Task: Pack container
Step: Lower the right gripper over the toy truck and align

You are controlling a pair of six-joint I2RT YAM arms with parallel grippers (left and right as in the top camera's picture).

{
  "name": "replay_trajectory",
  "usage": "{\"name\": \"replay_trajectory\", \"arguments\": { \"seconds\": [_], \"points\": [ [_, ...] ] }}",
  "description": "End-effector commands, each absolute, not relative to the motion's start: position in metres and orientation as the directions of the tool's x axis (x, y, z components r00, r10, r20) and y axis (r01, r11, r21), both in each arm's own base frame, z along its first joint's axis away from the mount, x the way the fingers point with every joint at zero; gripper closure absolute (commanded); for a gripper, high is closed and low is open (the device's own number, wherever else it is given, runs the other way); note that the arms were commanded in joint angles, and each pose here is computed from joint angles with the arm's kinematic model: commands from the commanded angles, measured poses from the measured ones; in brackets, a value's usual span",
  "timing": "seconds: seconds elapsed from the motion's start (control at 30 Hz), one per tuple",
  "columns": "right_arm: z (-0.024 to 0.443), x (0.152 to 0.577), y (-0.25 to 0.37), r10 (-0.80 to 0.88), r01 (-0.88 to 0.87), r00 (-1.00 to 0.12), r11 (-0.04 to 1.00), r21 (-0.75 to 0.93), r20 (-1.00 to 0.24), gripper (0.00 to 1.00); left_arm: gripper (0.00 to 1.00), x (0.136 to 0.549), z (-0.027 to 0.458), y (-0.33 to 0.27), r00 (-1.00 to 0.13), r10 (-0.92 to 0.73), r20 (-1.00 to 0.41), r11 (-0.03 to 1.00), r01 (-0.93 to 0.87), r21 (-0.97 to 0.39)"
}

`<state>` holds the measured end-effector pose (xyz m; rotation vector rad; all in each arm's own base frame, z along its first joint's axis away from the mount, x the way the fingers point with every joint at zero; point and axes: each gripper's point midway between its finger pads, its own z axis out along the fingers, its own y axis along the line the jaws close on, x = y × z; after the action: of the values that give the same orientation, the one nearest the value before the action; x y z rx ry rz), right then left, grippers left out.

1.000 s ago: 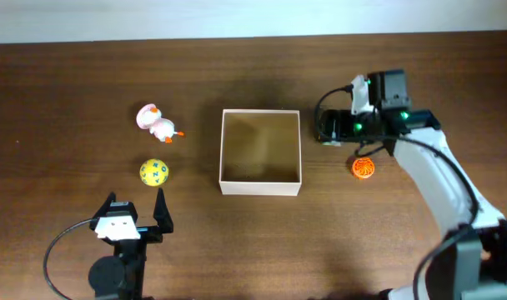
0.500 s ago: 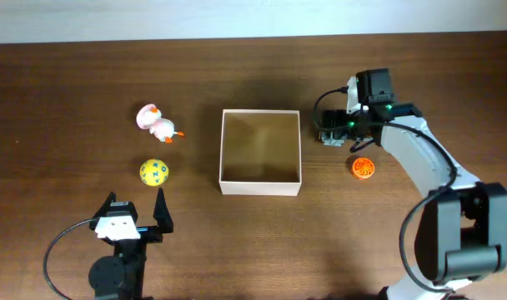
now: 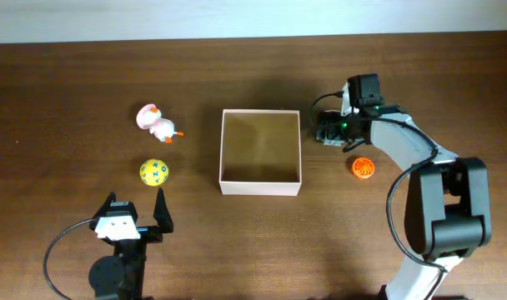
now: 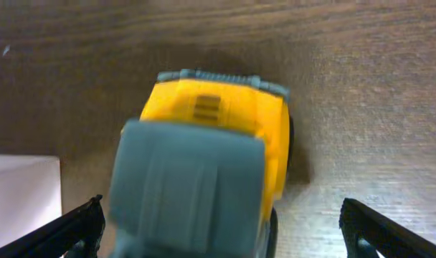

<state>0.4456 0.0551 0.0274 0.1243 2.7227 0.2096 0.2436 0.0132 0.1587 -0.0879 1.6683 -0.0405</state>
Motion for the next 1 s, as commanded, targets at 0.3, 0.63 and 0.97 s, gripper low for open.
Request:
{"name": "replay_trajectory", "arguments": {
  "seconds": [0.3,0.63,0.97],
  "points": [
    [0.016,0.456,0.051,0.189,0.129,-0.902,0.976,0.176,-0.389,0.15,0.01,0.244,0.158,0.013,-0.093,-0.062,-0.994,0.998,-0.033,-0.060],
    [0.015,0.455,0.047,0.136,0.090,-0.908,0.987,0.132,-0.395,0.38,0.01,0.244,0.158,0.013,-0.093,-0.062,-0.994,0.998,-0.033,-0.060],
    [0.014,0.452,0.039,0.096,0.074,-0.915,0.995,0.070,-0.392,0.38,0.01,0.244,0.158,0.013,-0.094,-0.063,-0.994,0.998,-0.033,-0.060]
  ]
}}
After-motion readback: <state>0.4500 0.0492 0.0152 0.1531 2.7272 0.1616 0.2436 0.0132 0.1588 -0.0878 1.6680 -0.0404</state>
